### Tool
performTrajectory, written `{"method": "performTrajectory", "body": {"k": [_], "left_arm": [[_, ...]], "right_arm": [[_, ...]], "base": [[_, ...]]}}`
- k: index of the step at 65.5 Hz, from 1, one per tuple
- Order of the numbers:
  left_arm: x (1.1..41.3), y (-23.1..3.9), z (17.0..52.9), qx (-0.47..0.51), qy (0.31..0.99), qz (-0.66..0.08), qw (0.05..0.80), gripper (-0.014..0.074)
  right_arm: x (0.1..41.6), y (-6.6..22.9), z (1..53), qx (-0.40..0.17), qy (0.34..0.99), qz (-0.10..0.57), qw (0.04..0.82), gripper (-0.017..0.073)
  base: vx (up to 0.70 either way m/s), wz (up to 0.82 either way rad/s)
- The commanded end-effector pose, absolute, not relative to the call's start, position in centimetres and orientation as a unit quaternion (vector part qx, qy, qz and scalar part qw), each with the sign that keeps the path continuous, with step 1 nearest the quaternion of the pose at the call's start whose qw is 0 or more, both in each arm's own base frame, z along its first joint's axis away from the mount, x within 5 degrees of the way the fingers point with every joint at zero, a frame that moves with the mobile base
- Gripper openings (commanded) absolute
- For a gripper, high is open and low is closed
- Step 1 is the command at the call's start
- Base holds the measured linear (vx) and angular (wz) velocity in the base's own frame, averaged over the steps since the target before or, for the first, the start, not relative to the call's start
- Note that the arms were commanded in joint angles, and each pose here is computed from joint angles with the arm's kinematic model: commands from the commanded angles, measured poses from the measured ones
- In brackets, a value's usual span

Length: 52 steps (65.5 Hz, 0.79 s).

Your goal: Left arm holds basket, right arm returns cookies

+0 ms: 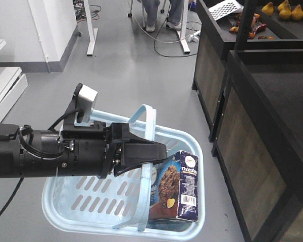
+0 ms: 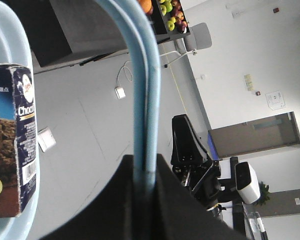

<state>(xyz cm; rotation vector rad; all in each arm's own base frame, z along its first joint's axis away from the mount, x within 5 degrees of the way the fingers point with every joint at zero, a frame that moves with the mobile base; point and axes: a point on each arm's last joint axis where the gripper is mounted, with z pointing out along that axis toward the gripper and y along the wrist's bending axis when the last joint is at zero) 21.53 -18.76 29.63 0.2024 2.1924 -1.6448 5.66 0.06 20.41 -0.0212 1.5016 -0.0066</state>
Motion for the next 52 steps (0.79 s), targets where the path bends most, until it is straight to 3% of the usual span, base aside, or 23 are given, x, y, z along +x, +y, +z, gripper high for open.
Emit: {"method": "performTrajectory", "body": {"k": [1, 52], "left_arm": [[21.21, -18.87, 32.58, 0.066, 0.737, -0.64, 0.209, -0.0006], [21.21, -18.87, 32.58, 0.066, 0.737, -0.64, 0.209, -0.0006]], "right_arm": [[5.54, 0.05, 21.03, -0.012, 0.654, -0.007, 0.756, -0.0006], [5.54, 0.05, 21.05, -0.012, 0.653, -0.007, 0.757, -0.0006]], "base": [[0.38, 0.02], [0.41, 0.0]]}}
